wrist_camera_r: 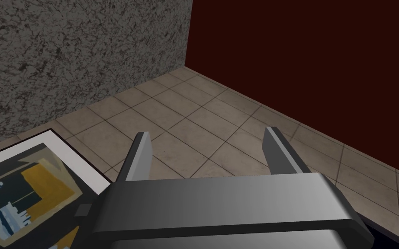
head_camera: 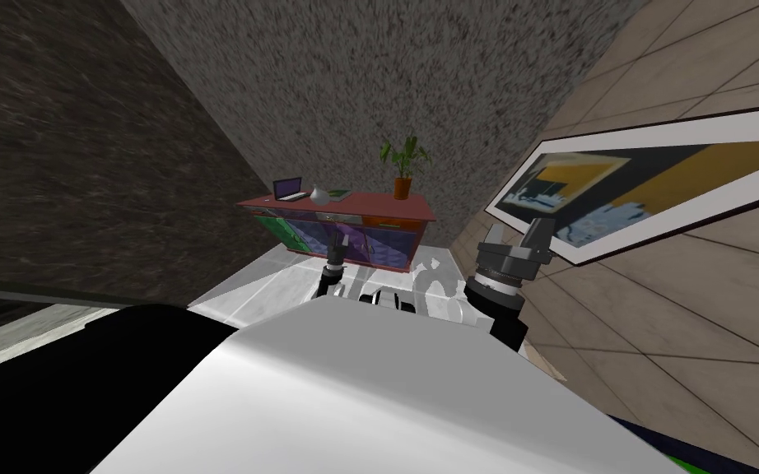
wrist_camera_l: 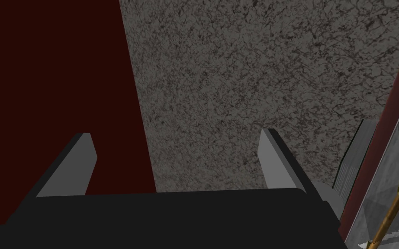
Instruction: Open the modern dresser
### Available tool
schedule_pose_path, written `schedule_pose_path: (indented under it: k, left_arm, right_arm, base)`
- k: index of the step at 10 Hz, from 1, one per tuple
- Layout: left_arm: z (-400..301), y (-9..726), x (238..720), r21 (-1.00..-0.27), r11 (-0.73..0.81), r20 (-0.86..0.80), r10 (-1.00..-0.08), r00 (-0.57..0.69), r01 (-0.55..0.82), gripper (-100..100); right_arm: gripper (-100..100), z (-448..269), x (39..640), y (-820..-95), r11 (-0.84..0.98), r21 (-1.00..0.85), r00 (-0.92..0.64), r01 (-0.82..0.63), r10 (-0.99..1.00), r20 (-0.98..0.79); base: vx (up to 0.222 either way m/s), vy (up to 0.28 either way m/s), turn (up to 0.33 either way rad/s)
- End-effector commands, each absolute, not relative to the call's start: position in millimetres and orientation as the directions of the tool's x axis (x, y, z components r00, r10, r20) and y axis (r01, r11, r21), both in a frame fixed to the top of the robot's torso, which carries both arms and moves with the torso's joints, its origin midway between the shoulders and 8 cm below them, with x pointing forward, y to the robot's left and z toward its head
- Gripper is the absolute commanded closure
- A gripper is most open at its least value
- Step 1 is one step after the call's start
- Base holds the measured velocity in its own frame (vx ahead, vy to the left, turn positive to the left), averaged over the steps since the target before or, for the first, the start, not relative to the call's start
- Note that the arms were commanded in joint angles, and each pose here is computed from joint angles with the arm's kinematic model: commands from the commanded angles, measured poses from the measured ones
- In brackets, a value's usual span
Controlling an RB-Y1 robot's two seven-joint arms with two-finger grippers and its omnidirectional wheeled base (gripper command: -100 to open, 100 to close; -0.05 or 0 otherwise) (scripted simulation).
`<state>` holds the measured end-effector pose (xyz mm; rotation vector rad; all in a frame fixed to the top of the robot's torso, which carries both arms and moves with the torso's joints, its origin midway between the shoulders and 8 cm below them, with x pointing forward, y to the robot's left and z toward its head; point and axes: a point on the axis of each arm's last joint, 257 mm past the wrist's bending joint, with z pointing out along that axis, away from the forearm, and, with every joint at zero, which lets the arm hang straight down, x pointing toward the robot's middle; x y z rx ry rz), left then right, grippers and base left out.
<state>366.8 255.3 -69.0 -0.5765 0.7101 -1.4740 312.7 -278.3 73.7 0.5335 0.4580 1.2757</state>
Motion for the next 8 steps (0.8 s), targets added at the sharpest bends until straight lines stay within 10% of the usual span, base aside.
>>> schedule_pose_path:
  k: [1,8]
  left_arm:
    - [-84.6,257.3,368.6,-0.74,0.035,-0.079,-0.996,-0.036,0.672,-100]
    - [-134.4,263.1,371.9,-0.763,0.041,-0.085,-0.996,-0.038,0.646,-100]
  right_arm:
    - [0,73.8,312.7,-278.3,0.202,0.608,0.233,-0.768,0.972,-0.028]
    - [0,73.7,312.7,-278.3,0.202,0.608,0.233,-0.768,0.972,-0.028]
  base:
    - [0.072,-0.017,-0.006]
    - [0.117,-0.038,-0.01]
